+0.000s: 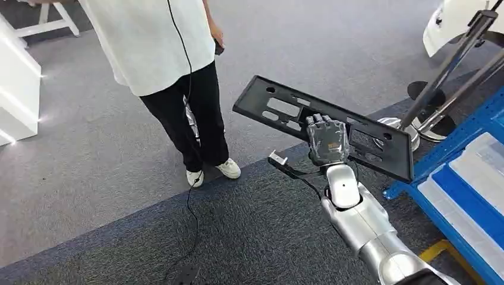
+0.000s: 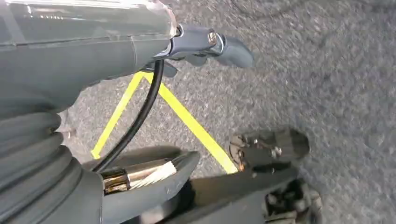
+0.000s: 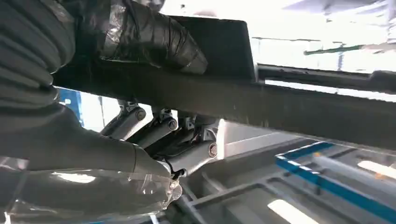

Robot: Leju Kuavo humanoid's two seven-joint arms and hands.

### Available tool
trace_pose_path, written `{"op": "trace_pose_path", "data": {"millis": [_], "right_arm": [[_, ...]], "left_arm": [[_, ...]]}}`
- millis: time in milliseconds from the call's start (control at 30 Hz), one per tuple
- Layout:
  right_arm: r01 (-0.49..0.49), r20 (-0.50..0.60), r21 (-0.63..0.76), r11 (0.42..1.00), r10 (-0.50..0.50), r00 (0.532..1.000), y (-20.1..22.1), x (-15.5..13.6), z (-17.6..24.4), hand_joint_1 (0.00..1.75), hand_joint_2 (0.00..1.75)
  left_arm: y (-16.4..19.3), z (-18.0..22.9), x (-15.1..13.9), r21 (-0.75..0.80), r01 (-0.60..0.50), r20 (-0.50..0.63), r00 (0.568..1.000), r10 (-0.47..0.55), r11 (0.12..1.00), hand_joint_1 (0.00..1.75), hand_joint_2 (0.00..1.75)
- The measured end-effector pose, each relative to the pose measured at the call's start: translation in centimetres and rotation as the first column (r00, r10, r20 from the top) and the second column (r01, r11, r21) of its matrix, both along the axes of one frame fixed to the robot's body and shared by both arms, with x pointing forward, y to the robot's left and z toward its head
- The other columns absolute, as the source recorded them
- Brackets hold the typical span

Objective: Take the parts from the cabinet and place them on the table.

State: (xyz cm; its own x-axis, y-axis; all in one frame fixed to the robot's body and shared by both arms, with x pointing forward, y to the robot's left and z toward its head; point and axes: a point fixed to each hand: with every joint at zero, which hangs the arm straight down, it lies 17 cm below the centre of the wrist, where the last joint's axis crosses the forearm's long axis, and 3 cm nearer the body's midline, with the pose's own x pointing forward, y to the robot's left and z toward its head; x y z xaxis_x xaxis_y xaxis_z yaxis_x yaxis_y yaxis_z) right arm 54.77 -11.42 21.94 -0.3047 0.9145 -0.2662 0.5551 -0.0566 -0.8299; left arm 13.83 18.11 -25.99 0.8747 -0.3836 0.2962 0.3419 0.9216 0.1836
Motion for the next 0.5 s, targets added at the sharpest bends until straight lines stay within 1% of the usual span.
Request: {"op": "trace_pose_path", "data": {"millis": [33, 133, 267, 400, 500], "right_arm": [[0.023, -0.001, 0.009, 1.000, -0.023, 1.000, -0.8, 0.1, -0.1, 1.75, 1.75], [0.049, -0.011, -0.002, 0.999, -0.049, 0.999, -2.4, 0.2, -0.9, 1.75, 1.75], [0.052, -0.024, -0.007, 0.999, -0.052, 0.998, -2.7, 0.0, -1.8, 1.75, 1.75], [0.068, -0.020, -0.016, 0.998, -0.068, 0.997, -3.7, 0.1, -1.9, 1.75, 1.75], [0.071, -0.022, -0.011, 0.997, -0.072, 0.997, -3.9, -0.2, -2.1, 1.75, 1.75]], "left_arm": [[-0.2, 0.0, -0.2, -0.005, 0.016, 0.006, 1.000, -0.016, 1.000, 0.00, 1.75], [-0.2, -0.1, -0.7, -0.005, 0.026, 0.005, 1.000, -0.026, 1.000, 0.00, 1.75], [0.0, -0.3, -1.5, -0.003, 0.029, -0.004, 1.000, -0.029, 1.000, 0.00, 1.75], [-0.1, -0.2, -1.2, 0.000, 0.063, 0.014, 0.998, -0.063, 0.998, 0.00, 1.75], [0.2, -0.5, -2.2, 0.006, 0.071, 0.003, 0.997, -0.071, 0.997, 0.00, 1.75]]}}
